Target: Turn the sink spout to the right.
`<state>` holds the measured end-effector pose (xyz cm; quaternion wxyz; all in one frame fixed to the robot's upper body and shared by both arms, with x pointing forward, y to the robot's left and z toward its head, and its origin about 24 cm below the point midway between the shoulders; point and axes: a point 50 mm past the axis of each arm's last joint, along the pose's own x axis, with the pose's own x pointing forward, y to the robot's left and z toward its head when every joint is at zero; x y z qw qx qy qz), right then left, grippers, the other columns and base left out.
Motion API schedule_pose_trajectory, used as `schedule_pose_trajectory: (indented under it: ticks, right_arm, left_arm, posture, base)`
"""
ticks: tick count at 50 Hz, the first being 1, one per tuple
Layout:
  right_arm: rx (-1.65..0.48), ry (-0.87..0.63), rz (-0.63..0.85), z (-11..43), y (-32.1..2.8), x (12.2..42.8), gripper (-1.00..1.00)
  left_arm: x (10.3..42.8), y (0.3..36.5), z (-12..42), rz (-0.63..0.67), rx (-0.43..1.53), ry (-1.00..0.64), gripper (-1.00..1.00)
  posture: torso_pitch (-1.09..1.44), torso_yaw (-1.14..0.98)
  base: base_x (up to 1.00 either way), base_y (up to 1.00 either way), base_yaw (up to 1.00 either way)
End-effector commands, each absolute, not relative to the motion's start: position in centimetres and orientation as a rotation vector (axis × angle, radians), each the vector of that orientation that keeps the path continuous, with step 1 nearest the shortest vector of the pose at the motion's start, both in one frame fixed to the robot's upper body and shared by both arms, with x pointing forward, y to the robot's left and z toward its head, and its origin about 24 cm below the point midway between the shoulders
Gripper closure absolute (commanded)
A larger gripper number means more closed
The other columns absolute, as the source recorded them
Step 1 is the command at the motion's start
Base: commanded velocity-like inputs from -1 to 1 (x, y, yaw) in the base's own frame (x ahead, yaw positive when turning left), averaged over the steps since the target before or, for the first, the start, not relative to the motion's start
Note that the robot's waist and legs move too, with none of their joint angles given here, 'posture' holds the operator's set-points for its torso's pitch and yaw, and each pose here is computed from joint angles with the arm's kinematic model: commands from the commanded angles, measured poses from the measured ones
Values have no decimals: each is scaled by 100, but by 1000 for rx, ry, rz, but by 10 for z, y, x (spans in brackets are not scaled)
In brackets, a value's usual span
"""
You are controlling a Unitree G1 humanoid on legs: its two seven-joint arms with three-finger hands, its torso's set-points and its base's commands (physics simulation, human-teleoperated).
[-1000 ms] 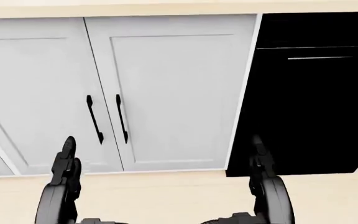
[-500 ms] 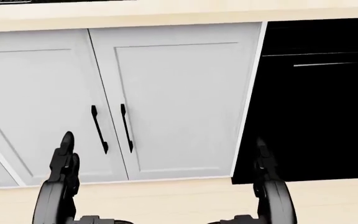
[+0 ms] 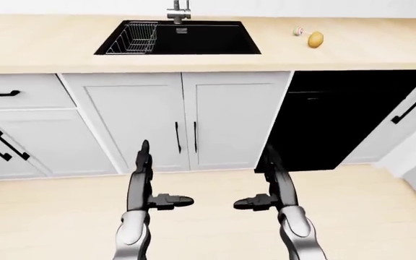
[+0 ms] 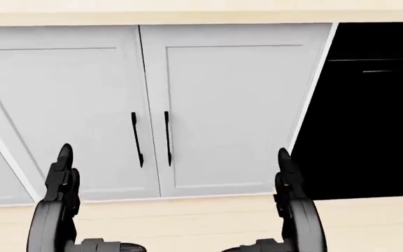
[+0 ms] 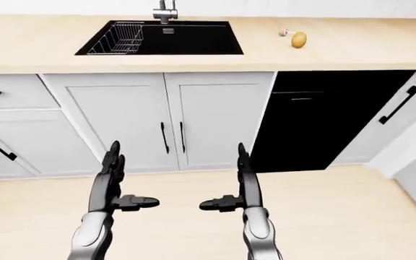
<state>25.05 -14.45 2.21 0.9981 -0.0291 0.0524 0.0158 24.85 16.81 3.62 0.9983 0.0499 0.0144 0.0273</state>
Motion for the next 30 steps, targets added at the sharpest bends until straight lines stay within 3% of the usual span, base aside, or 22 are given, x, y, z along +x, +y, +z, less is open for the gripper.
schedule_pose_trajectory:
  ticks: [1, 6, 8, 11, 16, 25, 30]
  right_arm:
    - [-58, 46, 20, 34, -149, 255, -100]
    - [-44, 48, 7, 56, -162, 272, -100]
    - [-65, 58, 0, 68, -170, 276, -100]
    - [-47, 85, 25, 77, -174, 287, -100]
    - [-137, 57, 0, 143, -195, 300, -100]
    - [-141, 44, 11, 218, -221, 324, -100]
    - [-181, 27, 4, 254, -223, 321, -100]
  left_arm:
    - [254, 165, 49, 45, 96, -39, -100]
    - [280, 173, 80, 80, -7, -13, -100]
    - [289, 170, 97, 39, -14, -11, -100]
    - [304, 177, 124, 109, 36, -44, -100]
    - [332, 201, 188, 115, -33, -47, -100]
    - [352, 221, 234, 159, 28, -45, -100]
    - [353, 226, 254, 187, 44, -70, -100]
  posture:
    - [0, 0]
    - [0, 0]
    - [0, 0]
    - [0, 0]
    - [0, 0]
    - [0, 0]
    - [0, 0]
  base:
    - [0, 0, 0]
    - [0, 0, 0]
    - [0, 0, 0]
    - [0, 0, 0]
    - [0, 0, 0]
    - [0, 0, 0]
    - [0, 0, 0]
